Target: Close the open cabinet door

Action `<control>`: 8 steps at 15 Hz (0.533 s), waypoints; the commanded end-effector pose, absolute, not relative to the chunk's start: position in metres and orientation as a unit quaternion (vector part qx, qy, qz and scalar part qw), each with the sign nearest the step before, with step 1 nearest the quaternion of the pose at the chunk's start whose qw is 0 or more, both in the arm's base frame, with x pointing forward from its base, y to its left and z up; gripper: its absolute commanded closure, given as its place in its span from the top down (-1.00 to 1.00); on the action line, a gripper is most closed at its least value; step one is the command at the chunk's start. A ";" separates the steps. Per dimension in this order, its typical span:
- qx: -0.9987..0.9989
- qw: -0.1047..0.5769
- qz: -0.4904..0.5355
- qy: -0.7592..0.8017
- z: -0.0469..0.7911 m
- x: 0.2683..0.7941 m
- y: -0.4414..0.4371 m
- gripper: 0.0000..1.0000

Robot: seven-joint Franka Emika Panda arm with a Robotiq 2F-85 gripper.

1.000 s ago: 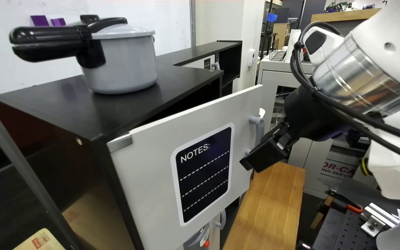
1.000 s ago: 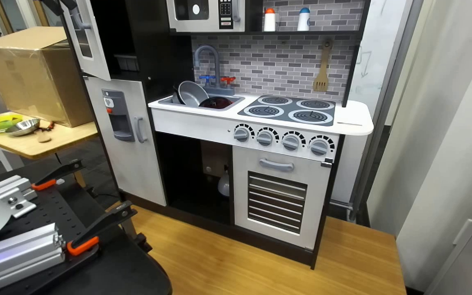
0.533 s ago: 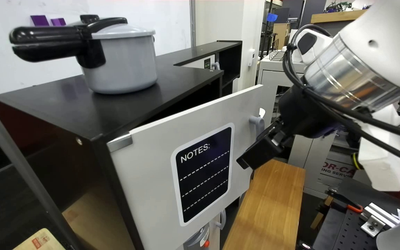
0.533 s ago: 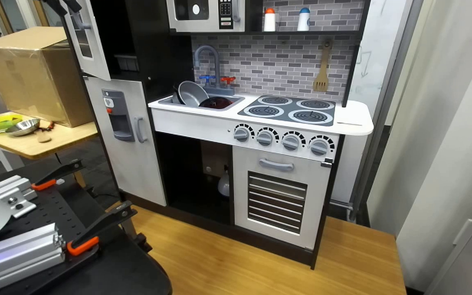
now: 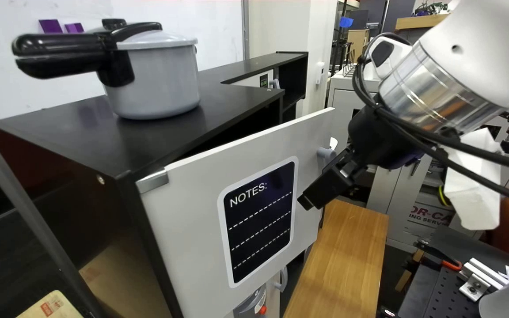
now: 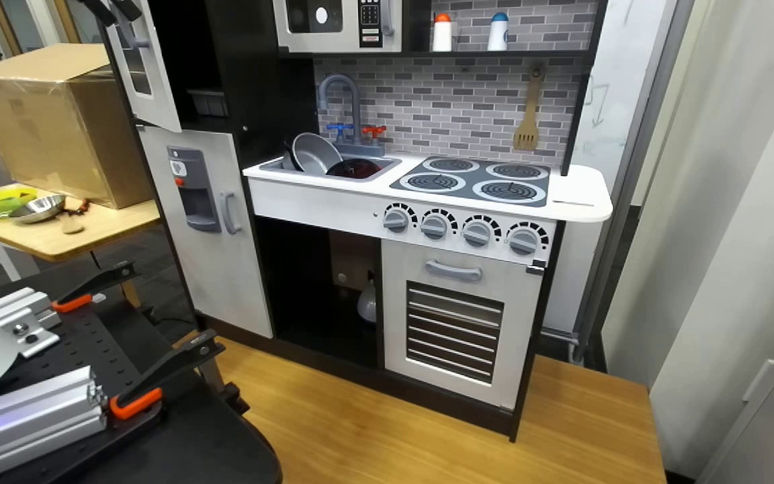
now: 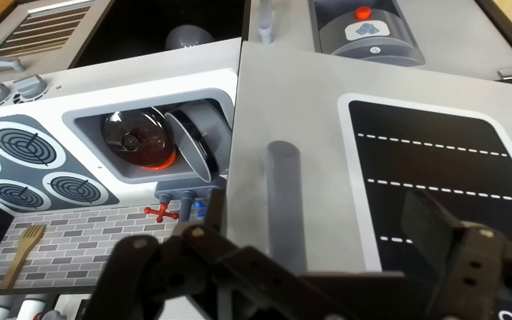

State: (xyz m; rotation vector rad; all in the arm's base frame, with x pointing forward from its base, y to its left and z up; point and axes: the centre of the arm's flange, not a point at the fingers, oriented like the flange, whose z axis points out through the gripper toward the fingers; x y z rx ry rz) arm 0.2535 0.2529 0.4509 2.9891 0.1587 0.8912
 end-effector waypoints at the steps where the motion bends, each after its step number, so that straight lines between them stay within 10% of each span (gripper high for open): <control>1: 0.958 -0.001 0.282 0.062 0.444 0.260 0.251 0.89; 2: 0.958 -0.002 0.279 0.062 0.443 0.260 0.251 0.47; 8: 0.960 0.000 0.274 0.060 0.440 0.261 0.251 -0.17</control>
